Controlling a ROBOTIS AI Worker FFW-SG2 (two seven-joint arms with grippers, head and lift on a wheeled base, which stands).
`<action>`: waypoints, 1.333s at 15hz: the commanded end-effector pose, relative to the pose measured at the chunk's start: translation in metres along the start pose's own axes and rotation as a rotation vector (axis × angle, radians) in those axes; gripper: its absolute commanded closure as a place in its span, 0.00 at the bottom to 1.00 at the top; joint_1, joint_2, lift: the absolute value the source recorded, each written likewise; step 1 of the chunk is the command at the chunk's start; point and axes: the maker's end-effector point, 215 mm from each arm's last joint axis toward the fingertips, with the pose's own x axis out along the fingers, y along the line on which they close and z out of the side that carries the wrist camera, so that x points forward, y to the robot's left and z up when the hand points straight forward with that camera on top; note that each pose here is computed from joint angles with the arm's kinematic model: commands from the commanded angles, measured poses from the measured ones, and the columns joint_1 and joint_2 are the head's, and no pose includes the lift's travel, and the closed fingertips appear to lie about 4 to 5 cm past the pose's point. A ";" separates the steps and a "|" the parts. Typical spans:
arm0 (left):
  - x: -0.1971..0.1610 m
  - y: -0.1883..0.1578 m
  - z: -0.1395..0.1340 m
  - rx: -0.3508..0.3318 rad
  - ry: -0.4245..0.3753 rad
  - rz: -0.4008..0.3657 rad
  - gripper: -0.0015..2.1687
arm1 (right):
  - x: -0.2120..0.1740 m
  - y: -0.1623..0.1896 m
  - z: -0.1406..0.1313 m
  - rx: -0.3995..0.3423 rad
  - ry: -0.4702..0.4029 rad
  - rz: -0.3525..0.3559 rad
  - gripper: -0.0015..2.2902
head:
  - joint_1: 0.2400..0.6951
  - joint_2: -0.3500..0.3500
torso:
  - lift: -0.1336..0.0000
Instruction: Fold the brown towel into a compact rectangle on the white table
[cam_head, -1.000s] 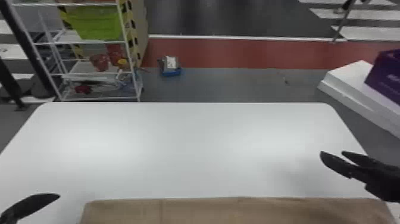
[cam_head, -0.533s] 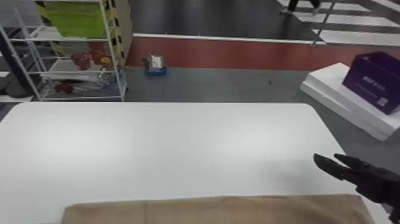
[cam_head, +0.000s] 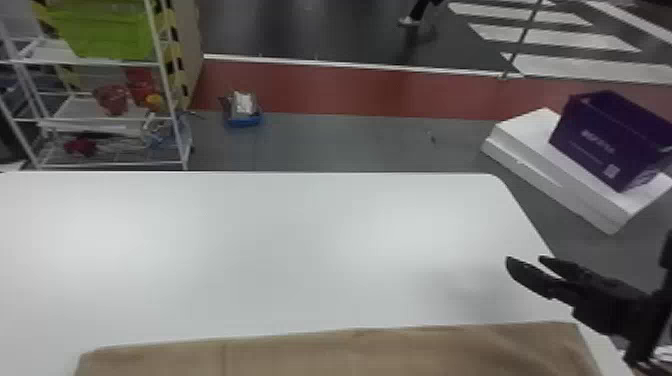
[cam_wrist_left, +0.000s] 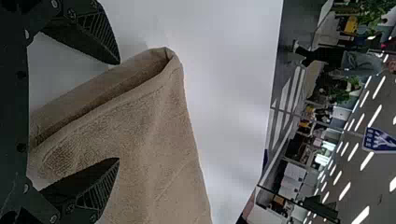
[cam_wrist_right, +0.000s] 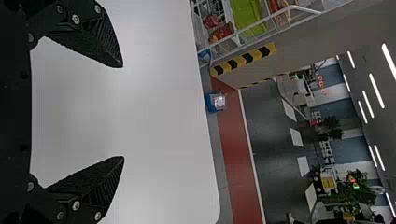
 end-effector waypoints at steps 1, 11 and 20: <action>0.007 -0.004 -0.006 -0.016 0.030 -0.010 0.09 | -0.001 -0.002 0.001 -0.002 0.001 -0.004 0.09 | 1.00 0.26 | 0.07; 0.010 -0.016 -0.003 0.042 0.089 -0.072 0.63 | 0.000 -0.002 0.000 0.000 0.001 -0.002 0.09 | 1.00 0.19 | 0.07; -0.039 0.032 0.086 0.089 0.011 0.042 0.64 | 0.001 -0.003 -0.007 0.004 0.010 -0.001 0.09 | 1.00 0.30 | 0.07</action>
